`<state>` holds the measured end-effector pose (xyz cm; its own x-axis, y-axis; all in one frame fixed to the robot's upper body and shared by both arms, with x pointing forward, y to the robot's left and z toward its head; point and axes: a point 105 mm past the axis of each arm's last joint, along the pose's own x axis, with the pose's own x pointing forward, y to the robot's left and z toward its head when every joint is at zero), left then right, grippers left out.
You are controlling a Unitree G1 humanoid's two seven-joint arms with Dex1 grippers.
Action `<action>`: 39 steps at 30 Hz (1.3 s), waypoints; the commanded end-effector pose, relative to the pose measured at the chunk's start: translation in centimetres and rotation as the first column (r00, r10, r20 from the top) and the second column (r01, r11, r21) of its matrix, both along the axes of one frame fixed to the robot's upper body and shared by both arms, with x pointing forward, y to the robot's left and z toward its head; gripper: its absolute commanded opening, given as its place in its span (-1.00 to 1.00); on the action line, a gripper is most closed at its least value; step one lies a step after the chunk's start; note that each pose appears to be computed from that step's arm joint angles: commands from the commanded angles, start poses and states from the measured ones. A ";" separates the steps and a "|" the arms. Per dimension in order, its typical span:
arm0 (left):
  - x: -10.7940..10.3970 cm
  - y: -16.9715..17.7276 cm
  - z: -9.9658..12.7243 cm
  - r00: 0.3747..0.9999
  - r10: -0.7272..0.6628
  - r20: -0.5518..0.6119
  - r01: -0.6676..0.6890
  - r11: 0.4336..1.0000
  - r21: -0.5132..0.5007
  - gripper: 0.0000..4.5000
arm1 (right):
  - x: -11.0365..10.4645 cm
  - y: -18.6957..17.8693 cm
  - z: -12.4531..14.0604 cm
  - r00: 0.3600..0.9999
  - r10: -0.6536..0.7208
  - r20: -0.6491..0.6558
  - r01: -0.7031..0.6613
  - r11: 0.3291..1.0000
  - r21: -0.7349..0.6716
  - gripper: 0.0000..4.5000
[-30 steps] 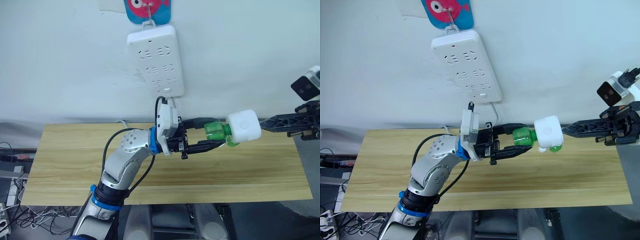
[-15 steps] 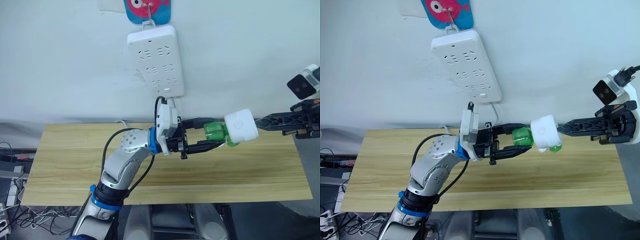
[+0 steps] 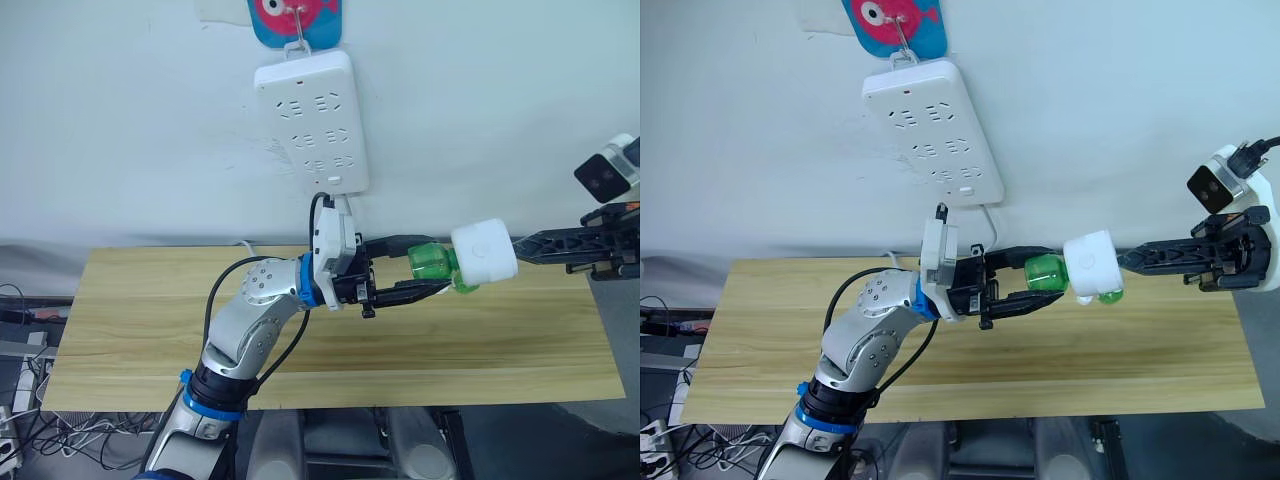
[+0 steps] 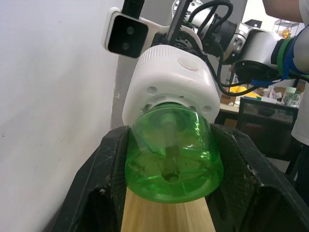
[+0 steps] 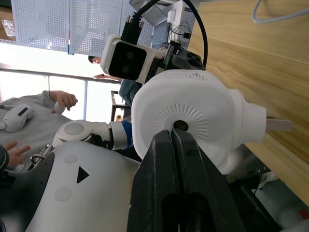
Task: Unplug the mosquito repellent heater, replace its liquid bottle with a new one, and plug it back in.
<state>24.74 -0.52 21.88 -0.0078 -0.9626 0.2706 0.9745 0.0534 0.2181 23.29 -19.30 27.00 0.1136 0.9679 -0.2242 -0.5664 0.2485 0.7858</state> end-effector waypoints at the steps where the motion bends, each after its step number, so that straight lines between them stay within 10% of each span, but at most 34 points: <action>1: -0.9 -0.1 1.1 0.998 -0.031 0.051 0.033 0.999 -0.038 -0.02 | 0.3 -1.2 0.6 0.998 -0.061 0.029 0.061 0.998 -0.004 -0.98; 14: -1.0 -0.2 1.4 0.998 -0.041 0.052 0.043 0.998 -0.040 -0.02 | 4.2 0.1 -3.4 0.992 -0.093 0.084 0.097 0.994 -0.045 -0.98; 39: -0.2 -0.2 0.9 0.997 -0.002 0.072 0.004 1.000 -0.026 -0.02 | -3.6 3.6 1.0 0.970 0.218 0.106 -0.221 0.975 0.015 -0.98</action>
